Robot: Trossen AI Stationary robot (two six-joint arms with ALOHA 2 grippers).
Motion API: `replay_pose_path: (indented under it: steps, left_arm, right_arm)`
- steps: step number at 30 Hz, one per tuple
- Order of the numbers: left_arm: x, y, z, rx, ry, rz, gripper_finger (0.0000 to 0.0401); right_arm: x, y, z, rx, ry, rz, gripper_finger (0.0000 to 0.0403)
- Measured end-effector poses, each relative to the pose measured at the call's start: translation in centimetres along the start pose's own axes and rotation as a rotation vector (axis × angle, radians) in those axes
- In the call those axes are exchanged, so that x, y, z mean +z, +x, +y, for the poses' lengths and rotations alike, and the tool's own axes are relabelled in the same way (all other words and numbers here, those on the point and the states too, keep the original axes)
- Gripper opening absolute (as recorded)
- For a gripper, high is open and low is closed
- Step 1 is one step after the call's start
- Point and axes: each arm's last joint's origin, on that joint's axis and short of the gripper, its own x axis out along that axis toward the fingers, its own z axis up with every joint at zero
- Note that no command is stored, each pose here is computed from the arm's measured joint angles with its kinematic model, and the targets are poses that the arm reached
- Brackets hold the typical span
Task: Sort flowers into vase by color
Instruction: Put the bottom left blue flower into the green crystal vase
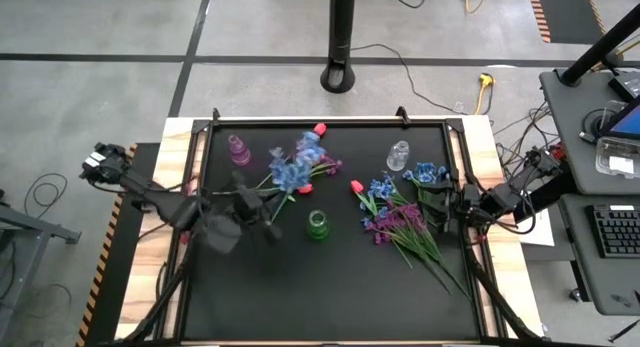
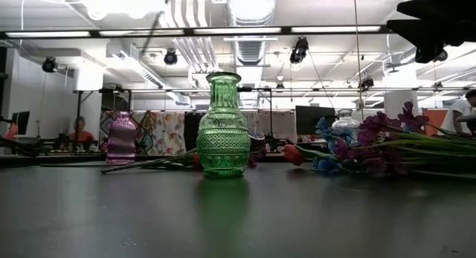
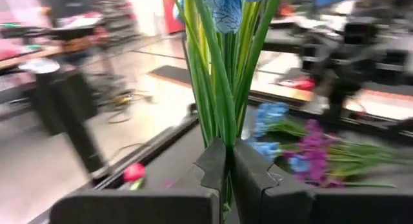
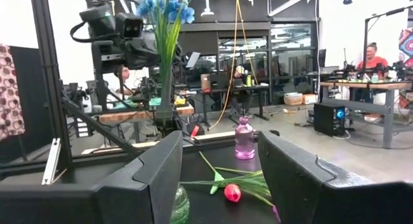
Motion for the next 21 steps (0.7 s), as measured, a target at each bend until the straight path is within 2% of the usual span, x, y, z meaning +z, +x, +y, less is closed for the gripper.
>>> replay_pose_path:
  steps: [3,7,9,12,15,18,21]
  left_arm:
    - [0.8,2.0,0.4,-0.183,0.043,-0.062,0.0]
    - [1.1,4.1,2.3,-0.32,0.052,-0.235,0.0]
    - [0.2,5.1,3.2,-0.429,0.016,-0.318,0.0]
    - [-1.4,5.9,4.5,-0.602,-0.106,-0.468,0.0]
    - [-3.1,6.0,5.6,-0.618,-0.255,-0.543,0.0]
    - [-5.2,6.1,6.1,-0.571,-0.37,-0.5,0.0]
    - [-5.9,6.0,6.4,-0.572,-0.463,-0.478,0.0]
  right_arm:
    - [0.1,0.0,0.0,-0.001,0.031,-0.009,0.0195]
    - [0.1,0.0,0.0,-0.002,0.059,-0.01,0.0195]
    - [0.1,0.0,0.0,-0.001,0.064,-0.01,0.0195]
    - [0.1,0.0,0.0,-0.002,0.066,-0.01,0.0195]
    - [0.1,0.0,0.0,-0.002,0.088,-0.009,0.0195]
    - [0.1,0.0,0.0,-0.001,0.092,-0.007,0.0195]
    - [0.1,0.0,0.0,-0.001,0.096,-0.009,0.0195]
